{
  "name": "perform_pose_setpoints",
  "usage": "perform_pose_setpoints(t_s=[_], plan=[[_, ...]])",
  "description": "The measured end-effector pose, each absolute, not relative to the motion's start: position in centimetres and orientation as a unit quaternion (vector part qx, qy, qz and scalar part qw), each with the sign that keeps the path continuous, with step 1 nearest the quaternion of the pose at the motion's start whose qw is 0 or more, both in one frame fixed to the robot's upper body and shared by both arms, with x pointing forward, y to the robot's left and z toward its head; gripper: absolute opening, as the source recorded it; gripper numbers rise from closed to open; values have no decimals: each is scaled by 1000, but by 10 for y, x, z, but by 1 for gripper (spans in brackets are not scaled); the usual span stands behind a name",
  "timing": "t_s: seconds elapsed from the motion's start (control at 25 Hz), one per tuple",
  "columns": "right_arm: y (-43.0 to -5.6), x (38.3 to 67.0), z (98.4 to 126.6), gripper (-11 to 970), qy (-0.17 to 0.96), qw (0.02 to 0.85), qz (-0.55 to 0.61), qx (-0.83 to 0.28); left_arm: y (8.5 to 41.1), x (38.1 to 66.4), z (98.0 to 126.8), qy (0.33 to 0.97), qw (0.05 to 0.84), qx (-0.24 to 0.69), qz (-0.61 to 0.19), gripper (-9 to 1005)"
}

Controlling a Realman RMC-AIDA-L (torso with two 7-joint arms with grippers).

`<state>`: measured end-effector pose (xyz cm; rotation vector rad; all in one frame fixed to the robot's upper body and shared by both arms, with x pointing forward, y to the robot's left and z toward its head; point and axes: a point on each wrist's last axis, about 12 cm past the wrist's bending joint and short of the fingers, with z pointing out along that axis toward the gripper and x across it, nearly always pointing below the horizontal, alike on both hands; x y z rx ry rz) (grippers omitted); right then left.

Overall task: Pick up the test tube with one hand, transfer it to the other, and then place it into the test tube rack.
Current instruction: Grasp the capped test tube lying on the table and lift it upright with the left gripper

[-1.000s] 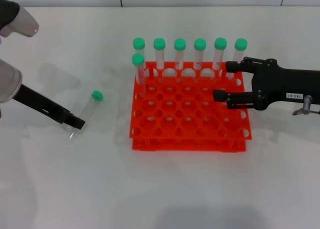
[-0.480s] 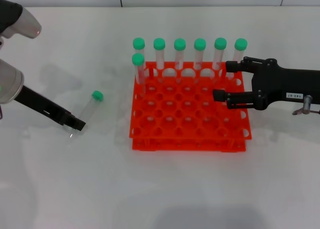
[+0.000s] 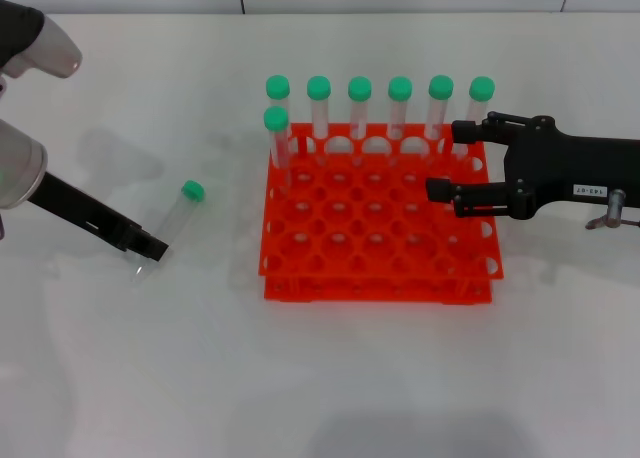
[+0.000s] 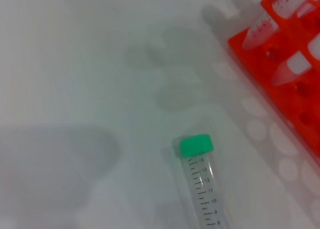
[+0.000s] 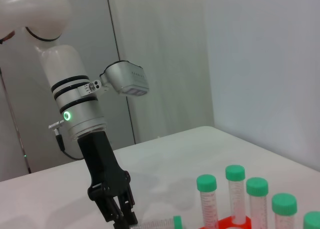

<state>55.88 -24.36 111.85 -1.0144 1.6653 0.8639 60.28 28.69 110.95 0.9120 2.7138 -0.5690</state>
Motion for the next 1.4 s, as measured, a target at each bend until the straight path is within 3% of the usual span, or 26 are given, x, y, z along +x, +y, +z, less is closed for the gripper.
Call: perform_pose_setpoints(t_s=[0.52, 0.84, 1.4], plan=[[-245, 560, 1120, 869, 683, 487, 354, -414, 288, 603, 1108, 925, 112, 308, -192, 307], [-245, 560, 1120, 869, 683, 488, 353, -414, 289, 603, 1108, 926, 113, 307, -191, 191], [-245, 560, 1121, 870, 682, 488, 353, -414, 292, 603, 1106, 927, 116, 302, -189, 187]])
